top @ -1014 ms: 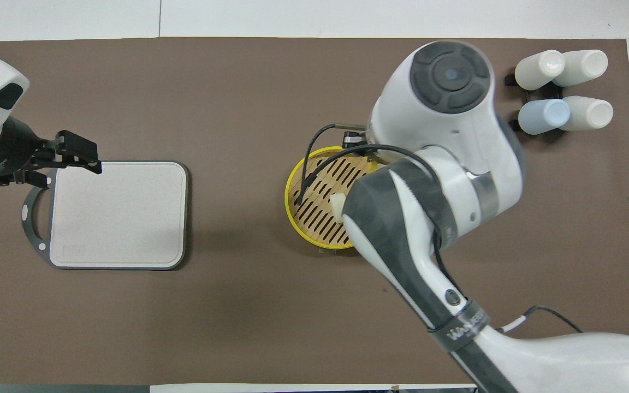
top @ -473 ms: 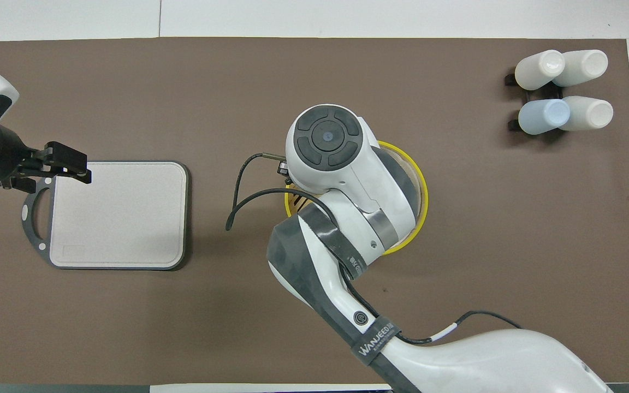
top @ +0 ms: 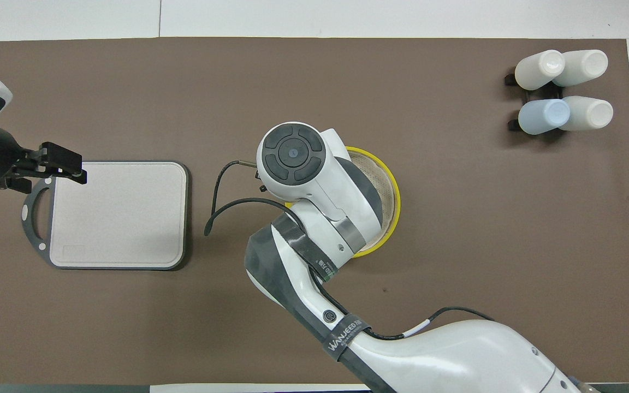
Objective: Place bun in steamer
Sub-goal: 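Lower the lid onto the steamer with the right gripper and release it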
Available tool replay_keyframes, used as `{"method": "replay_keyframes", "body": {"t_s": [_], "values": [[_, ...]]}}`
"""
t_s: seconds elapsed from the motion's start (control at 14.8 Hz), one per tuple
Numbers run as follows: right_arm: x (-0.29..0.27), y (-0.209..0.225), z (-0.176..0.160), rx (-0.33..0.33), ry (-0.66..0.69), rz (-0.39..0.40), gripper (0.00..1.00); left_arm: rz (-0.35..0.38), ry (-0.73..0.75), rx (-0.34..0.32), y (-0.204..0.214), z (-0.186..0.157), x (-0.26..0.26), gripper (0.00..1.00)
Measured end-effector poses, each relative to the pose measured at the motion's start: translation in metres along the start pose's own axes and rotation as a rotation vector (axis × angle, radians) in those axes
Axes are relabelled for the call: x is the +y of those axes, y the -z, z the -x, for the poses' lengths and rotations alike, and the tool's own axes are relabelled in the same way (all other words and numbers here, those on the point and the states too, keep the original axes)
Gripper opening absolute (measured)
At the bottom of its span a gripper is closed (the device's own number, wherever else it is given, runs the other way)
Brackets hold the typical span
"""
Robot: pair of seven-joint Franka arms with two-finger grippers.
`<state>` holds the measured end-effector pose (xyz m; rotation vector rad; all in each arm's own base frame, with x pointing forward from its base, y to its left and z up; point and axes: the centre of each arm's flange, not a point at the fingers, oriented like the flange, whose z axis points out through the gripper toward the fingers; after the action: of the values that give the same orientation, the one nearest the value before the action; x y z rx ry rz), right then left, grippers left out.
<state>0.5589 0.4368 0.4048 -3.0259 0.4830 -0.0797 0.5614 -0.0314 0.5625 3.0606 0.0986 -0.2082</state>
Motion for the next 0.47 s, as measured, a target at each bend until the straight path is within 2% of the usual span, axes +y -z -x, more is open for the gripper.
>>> {"method": "replay_keyframes", "body": {"t_s": [0.47], "values": [[-0.0036,-0.0009,-0.0013,0.010,0.002,-0.014,0.09,0.000,-0.001,0.000,0.0000,0.0000,0.0002,1.00]]}}
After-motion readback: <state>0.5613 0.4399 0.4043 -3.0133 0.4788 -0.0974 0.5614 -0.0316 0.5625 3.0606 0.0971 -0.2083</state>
